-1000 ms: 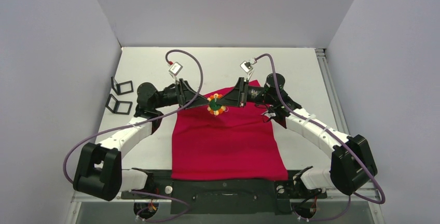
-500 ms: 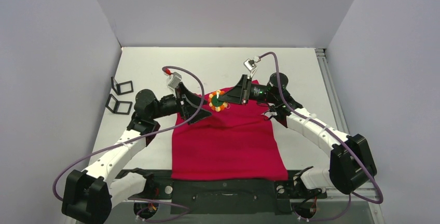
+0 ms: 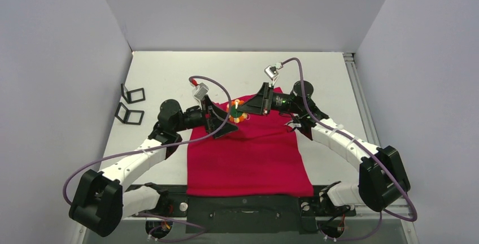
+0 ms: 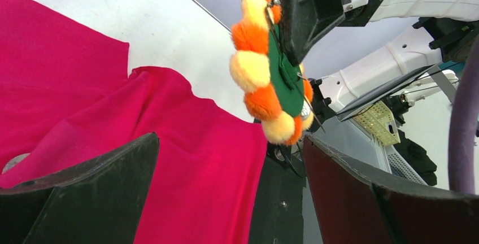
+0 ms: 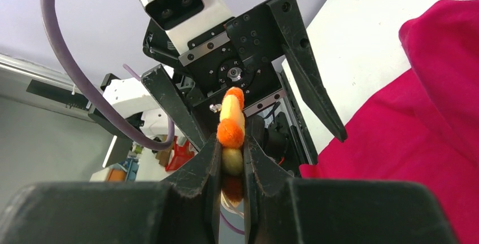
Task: Remove the brooch from the garment
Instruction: Close the brooch.
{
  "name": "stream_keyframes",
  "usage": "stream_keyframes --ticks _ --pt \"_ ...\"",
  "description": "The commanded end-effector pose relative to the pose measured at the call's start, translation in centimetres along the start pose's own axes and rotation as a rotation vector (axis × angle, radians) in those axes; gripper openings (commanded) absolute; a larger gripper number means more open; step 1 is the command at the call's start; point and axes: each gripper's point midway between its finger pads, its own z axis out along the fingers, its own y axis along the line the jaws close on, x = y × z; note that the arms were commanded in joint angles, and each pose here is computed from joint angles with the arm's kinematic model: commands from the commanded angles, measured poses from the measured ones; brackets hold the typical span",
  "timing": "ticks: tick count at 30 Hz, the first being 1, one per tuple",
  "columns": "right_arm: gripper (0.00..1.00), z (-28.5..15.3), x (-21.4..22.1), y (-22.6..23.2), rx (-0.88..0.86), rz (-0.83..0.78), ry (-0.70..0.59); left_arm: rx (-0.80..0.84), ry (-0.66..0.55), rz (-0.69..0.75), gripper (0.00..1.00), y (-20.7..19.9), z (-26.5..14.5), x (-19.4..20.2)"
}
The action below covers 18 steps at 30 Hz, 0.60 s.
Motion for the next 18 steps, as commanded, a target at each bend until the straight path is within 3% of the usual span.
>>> stream_keyframes --ticks 1,18 --pt "0.0 -0.3 -0.2 2.4 -0.067 -0.076 -0.011 0.048 -0.07 0.064 0.96 -1.2 0.8 -2.2" --pt "0.0 -0.1 0.0 2.3 -0.068 -0.091 -0.002 0.063 -0.143 0.032 0.96 -2.5 1.6 -5.5"
